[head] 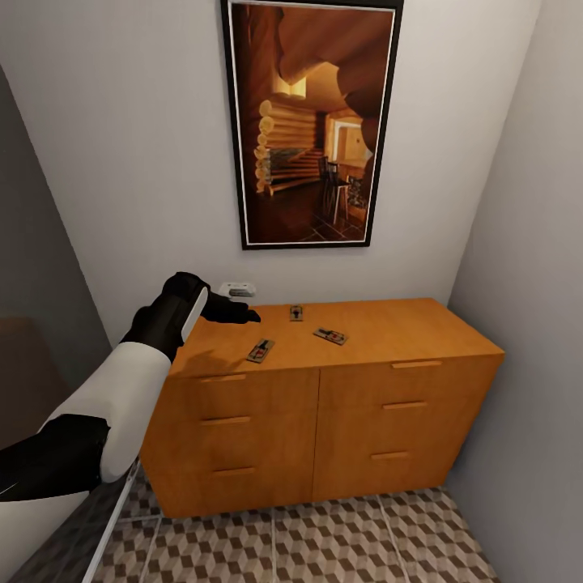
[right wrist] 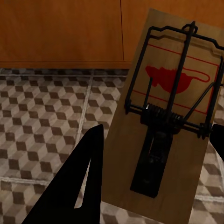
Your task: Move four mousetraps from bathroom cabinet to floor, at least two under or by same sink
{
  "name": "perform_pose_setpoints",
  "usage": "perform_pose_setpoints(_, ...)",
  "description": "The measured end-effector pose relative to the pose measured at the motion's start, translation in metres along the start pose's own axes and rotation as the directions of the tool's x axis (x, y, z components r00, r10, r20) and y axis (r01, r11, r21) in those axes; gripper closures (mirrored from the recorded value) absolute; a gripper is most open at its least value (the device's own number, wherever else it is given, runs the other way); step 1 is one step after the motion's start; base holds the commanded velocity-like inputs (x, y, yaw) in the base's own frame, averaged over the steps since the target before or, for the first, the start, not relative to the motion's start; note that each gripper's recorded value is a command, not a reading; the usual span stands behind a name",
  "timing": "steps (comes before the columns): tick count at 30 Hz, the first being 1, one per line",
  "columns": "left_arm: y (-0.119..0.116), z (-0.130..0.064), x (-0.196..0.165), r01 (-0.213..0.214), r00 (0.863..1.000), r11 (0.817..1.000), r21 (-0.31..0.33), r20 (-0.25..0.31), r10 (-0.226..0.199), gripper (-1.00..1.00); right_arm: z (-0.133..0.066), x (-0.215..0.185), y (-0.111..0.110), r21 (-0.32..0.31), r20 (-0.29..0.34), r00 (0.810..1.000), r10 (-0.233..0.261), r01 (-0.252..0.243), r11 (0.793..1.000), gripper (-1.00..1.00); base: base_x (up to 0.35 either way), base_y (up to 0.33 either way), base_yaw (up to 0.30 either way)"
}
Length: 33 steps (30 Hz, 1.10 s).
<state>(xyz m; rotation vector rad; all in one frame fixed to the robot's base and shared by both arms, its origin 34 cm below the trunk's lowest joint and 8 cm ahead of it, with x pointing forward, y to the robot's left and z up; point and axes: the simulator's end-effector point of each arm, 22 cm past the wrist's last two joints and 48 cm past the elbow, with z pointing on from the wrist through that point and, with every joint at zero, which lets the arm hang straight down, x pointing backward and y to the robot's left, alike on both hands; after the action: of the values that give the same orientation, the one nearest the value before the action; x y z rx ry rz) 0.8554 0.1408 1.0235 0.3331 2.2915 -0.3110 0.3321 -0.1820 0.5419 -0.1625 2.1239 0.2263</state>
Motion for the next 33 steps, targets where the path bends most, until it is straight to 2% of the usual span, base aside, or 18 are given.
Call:
perform_pose_setpoints(18,0.002,0.008,0.006,0.002,1.000,1.000,-0.001,-0.014,-0.002,-1.00,-0.002,0.004,0.000,0.000,-0.011,1.000,0.003,-0.003,1.000,1.00,0.000,0.000,0.000)
perform_pose_setpoints(28,0.004,0.017,0.020,0.011,0.999,1.000,-0.001,-0.052,-0.011,-1.00,-0.002,0.004,0.001,0.000,-0.012,1.000,0.003,-0.003,1.000,1.00,0.000,0.000,0.000)
perform_pose_setpoints(33,0.003,0.023,0.028,-0.007,0.997,1.000,-0.008,-0.077,0.007,-1.00,-0.002,0.005,0.001,0.000,-0.015,1.000,0.004,-0.004,1.000,1.00,0.000,0.000,0.000)
